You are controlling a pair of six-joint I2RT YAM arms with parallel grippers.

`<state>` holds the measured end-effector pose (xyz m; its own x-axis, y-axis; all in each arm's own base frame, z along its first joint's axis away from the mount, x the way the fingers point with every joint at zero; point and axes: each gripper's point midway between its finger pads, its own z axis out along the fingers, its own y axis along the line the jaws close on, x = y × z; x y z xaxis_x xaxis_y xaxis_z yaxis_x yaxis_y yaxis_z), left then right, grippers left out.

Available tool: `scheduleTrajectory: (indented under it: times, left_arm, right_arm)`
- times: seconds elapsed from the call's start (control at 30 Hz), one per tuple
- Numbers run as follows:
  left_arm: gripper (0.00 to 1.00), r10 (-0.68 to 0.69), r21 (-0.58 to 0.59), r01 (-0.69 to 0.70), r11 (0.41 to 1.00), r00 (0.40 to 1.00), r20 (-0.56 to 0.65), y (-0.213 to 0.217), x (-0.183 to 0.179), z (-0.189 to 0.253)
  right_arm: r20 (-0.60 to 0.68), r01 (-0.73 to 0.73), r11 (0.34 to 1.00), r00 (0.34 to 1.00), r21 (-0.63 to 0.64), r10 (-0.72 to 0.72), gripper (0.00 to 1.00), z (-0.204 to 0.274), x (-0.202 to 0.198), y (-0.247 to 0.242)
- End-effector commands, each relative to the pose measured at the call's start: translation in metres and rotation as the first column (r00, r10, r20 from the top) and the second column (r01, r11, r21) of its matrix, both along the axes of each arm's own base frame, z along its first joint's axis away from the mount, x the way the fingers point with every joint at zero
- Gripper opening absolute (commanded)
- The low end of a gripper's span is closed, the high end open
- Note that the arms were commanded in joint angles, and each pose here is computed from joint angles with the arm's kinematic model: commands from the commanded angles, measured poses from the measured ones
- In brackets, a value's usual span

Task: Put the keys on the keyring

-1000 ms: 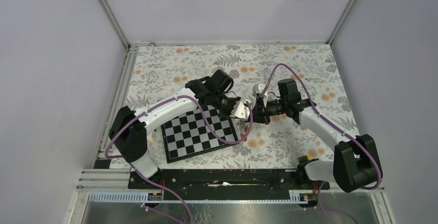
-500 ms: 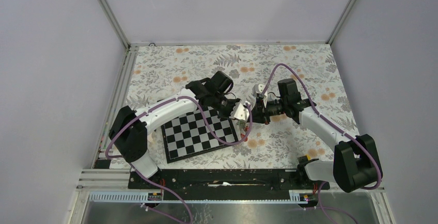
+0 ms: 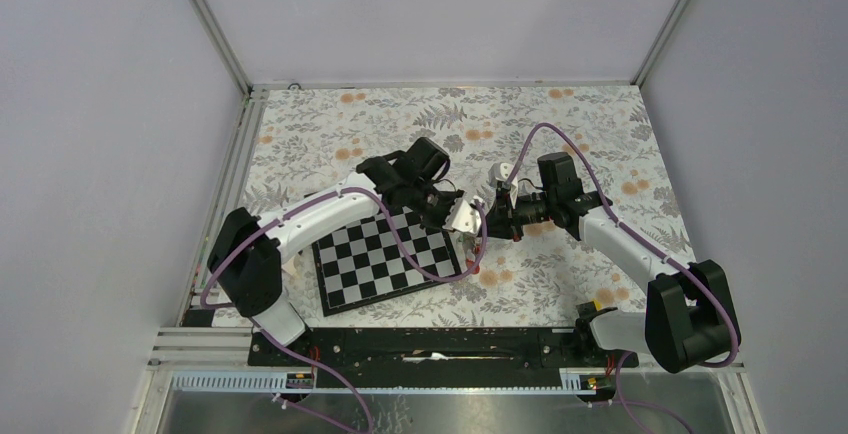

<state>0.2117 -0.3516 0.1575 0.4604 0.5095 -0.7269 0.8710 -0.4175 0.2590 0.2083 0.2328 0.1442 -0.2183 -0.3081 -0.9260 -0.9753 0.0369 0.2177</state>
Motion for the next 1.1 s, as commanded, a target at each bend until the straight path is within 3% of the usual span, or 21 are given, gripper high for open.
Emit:
scheduleTrajectory:
  times: [0.0, 0.87, 1.07]
  left_arm:
    - [0.0, -0.008, -0.056, 0.01, 0.998, 0.999, 0.043, -0.003, -0.001, 0.023]
    - [0.0, -0.016, -0.05, 0.018, 0.999, 0.998, 0.053, 0.005, -0.008, 0.02]
    - [0.0, -0.026, 0.001, 0.026, 1.0, 0.996, 0.086, 0.012, -0.006, 0.001]
  right_arm:
    - [0.006, 0.0, 1.0, 1.0, 0.005, 0.0, 0.0, 0.002, 0.001, 0.0]
    - [0.0, 0.067, 0.996, 0.998, 0.051, -0.067, 0.0, 0.015, 0.013, -0.008]
    - [-0.008, 0.098, 0.994, 0.995, 0.054, -0.098, 0.0, 0.018, 0.019, -0.009]
